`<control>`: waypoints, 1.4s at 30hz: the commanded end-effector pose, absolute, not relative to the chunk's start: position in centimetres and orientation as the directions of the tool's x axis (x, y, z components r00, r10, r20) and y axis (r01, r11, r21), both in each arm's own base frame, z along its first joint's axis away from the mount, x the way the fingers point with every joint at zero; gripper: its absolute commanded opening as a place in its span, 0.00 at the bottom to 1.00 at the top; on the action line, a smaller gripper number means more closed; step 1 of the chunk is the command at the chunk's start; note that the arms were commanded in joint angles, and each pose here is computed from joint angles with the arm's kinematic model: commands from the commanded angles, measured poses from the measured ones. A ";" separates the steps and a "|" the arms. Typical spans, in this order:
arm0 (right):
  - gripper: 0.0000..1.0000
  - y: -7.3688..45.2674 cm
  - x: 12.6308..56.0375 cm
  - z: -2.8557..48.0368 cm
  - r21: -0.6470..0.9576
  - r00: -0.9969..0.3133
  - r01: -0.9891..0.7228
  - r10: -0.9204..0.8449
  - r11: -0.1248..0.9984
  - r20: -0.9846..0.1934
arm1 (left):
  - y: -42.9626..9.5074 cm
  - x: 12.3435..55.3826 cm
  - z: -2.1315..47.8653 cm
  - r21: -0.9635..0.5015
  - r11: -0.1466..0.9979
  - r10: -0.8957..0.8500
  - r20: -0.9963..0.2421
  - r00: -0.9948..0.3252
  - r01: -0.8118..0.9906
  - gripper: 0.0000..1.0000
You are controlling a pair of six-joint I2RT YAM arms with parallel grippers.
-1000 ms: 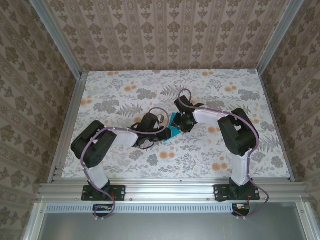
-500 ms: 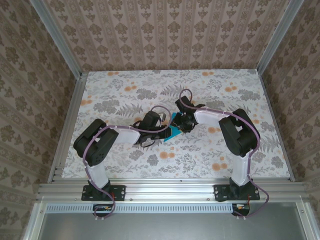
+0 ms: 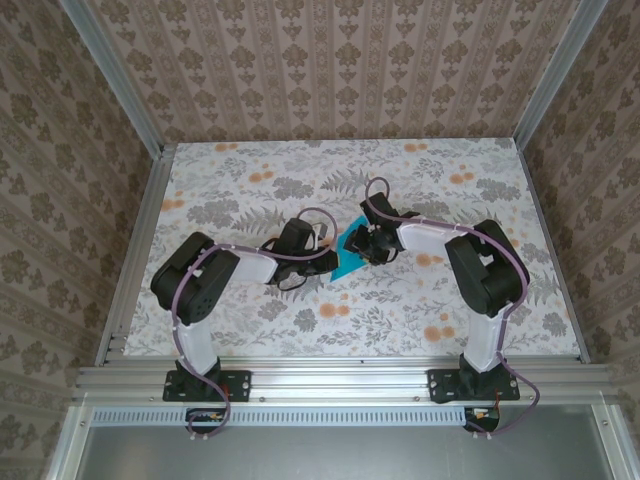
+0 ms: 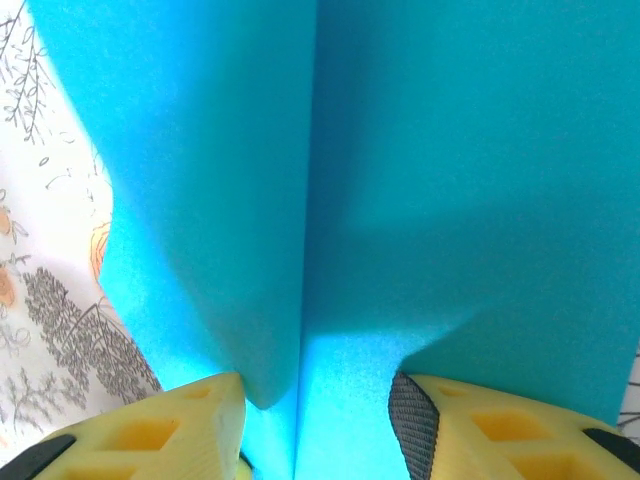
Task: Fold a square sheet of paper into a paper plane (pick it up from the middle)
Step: Fourth fold the wing at the center of the table.
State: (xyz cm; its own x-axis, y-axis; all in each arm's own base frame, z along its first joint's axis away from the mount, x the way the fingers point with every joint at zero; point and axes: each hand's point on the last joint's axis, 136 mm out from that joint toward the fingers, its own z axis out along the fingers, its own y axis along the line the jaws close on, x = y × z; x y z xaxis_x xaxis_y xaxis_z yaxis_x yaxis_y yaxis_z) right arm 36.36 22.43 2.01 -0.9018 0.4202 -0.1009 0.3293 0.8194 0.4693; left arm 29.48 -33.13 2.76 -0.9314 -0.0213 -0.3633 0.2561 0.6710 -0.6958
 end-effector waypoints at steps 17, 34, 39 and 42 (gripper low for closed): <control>0.53 22.2 34.9 5.2 0.543 -0.960 0.101 0.226 0.834 -0.168 | -34.7 29.2 4.4 -0.764 0.580 0.003 -0.346 -0.938 0.284 0.02; 0.49 21.0 35.0 1.6 0.530 -0.958 0.174 0.266 0.830 -0.102 | -36.4 29.7 4.6 -0.756 0.547 0.066 -0.390 -0.918 0.361 0.25; 0.49 20.7 34.8 1.3 0.532 -0.956 0.186 0.278 0.826 -0.096 | -36.7 30.0 4.3 -0.734 0.561 0.090 -0.405 -0.910 0.382 0.25; 0.48 20.7 34.8 1.2 0.533 -0.955 0.192 0.282 0.824 -0.092 | -36.9 30.0 4.1 -0.730 0.560 0.105 -0.408 -0.907 0.393 0.25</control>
State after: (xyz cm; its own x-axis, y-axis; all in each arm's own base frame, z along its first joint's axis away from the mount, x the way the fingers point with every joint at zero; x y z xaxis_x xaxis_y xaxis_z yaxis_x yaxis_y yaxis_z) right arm 35.50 21.06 2.40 -0.9539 0.2715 -0.1280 0.1615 0.8236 0.5437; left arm 29.91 -36.14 3.79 -0.9242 0.0629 -0.3767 0.3415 0.5778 -0.7413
